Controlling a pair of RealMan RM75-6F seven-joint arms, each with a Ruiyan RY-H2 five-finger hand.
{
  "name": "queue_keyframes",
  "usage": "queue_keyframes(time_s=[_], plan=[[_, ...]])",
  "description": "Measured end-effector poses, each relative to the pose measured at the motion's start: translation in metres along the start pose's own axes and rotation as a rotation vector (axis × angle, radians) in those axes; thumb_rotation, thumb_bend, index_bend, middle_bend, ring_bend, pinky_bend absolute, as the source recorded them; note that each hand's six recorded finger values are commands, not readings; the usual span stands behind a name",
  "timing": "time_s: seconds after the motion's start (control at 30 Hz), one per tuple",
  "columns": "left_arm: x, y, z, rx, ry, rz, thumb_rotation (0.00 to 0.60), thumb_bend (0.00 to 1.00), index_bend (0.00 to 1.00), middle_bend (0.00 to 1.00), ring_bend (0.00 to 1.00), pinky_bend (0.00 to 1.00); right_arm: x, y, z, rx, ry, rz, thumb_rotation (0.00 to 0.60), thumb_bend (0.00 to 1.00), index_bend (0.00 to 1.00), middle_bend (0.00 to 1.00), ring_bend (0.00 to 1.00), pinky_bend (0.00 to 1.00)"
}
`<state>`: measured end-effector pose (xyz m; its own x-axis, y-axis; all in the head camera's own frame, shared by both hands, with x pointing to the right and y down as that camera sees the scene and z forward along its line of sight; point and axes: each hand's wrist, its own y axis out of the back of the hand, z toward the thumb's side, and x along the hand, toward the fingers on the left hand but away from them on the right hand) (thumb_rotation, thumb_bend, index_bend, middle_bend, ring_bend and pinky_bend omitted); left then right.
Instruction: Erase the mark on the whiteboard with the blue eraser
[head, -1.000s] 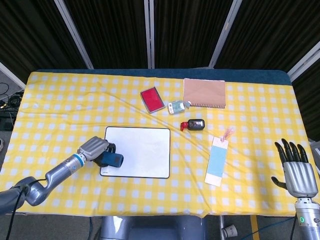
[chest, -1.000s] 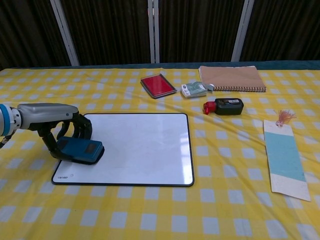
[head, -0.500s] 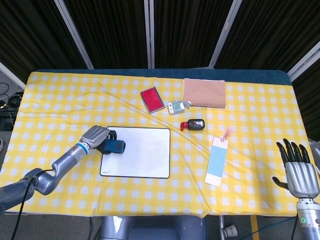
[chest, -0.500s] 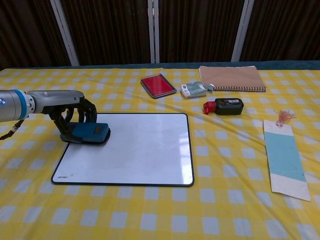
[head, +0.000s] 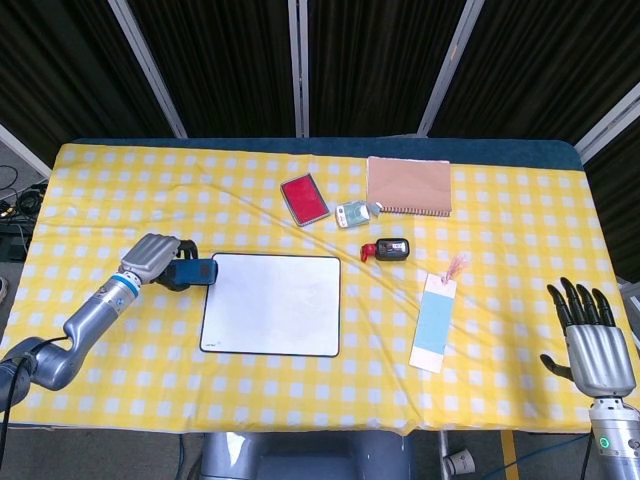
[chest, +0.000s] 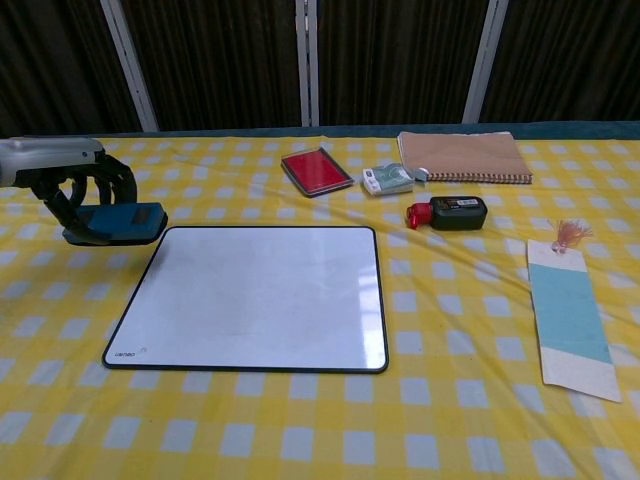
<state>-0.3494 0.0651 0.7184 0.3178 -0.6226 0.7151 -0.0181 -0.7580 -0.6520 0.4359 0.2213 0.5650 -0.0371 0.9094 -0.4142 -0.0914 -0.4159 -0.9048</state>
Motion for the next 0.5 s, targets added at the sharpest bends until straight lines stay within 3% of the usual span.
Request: queue_keyframes(time_s=[0.07,0.1,0.13,0.2,0.23,0.33,0.5], plan=[[-0.003,-0.005,-0.014,-0.006,0.035,-0.007,0.6,0.16,0.55,0.37,0.34,0.47,0.0,-0.001,0.002,0.001,0.004,0.002,0.6,0.0,0.0,0.0,0.0,0.0],[-0.005,-0.007,-0.021,-0.016,0.053,-0.008,0.6,0.1,0.47,0.28,0.27,0.4,-0.001,-0.001,0.002,0.001,0.006,0.003,0.6,0.0,0.0,0.0,0.0,0.0],[-0.007,-0.009,-0.028,-0.028,0.071,-0.008,0.6,0.04,0.31,0.16,0.16,0.29,-0.001,-0.001,0.003,0.0,0.007,0.003,0.6,0.0,0.0,0.0,0.0,0.0],[-0.011,-0.013,-0.037,-0.045,0.098,-0.014,0.6,0.0,0.06,0.01,0.01,0.09,-0.001,-0.001,0.004,0.0,0.009,0.003,0.6,0.0,0.0,0.0,0.0,0.0],[-0.011,-0.013,-0.039,-0.046,0.104,-0.016,0.6,0.0,0.0,0.0,0.0,0.03,-0.001,-0.001,0.004,-0.001,0.01,0.002,0.6,0.0,0.0,0.0,0.0,0.0],[-0.016,-0.01,-0.041,-0.045,0.12,0.006,0.6,0.0,0.0,0.0,0.0,0.0,0.0,0.001,0.004,-0.008,0.012,-0.003,0.6,0.0,0.0,0.0,0.0,0.0],[-0.032,0.008,-0.038,-0.065,0.118,0.117,0.6,0.0,0.0,0.0,0.0,0.0,0.002,0.007,0.005,-0.023,0.021,-0.018,0.6,0.0,0.0,0.0,0.0,0.0]])
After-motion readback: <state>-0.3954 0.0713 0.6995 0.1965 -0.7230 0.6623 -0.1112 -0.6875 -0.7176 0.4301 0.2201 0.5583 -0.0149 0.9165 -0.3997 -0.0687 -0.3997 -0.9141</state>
